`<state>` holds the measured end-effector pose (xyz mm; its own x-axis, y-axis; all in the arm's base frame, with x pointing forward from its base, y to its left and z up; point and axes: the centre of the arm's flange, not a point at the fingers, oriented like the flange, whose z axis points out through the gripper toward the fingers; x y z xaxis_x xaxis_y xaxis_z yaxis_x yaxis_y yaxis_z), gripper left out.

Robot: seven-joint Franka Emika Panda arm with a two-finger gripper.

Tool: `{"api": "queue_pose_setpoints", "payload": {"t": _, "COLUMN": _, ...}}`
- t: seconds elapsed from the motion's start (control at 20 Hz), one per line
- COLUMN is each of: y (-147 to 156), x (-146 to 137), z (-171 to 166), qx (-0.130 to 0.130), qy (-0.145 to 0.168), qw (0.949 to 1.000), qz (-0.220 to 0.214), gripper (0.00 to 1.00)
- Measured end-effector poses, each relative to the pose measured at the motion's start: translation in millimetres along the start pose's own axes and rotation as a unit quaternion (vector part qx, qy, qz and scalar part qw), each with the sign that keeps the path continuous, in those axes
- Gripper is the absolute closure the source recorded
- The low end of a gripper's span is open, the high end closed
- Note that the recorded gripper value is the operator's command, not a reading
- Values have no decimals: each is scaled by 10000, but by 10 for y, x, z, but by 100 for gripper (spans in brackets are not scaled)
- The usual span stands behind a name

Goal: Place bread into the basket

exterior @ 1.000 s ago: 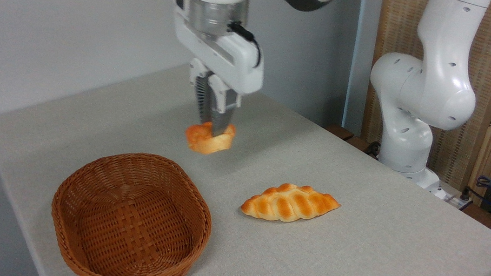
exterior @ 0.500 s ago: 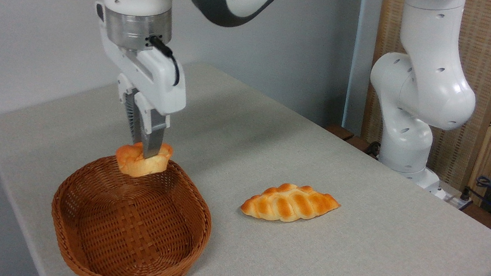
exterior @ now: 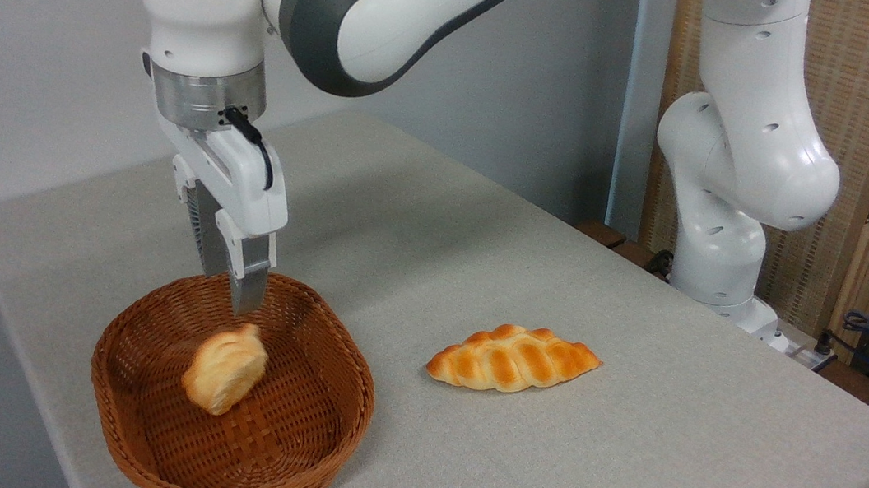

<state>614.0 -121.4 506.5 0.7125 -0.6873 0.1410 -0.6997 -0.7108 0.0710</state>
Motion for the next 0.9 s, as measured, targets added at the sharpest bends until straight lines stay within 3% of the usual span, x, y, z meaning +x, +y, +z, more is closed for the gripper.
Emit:
{"api": "queue_pose_setpoints", "payload": {"t": 0.4, "y": -51, "x": 9, "z": -130, "qx": 92, "qy": 105, "qw": 9999, "qz": -38, "gripper": 0}}
{"api": "queue_pose_setpoints", "payload": {"t": 0.7, "y": -43, "x": -59, "z": -561, "qx": 261, "qy": 341, "qw": 9991, "qz": -57, "gripper": 0}}
{"api": "queue_pose_setpoints", "payload": {"t": 0.9, "y": -71, "x": -332, "z": -778, "qx": 450, "qy": -186, "qw": 9988, "qz": -43, "gripper": 0}}
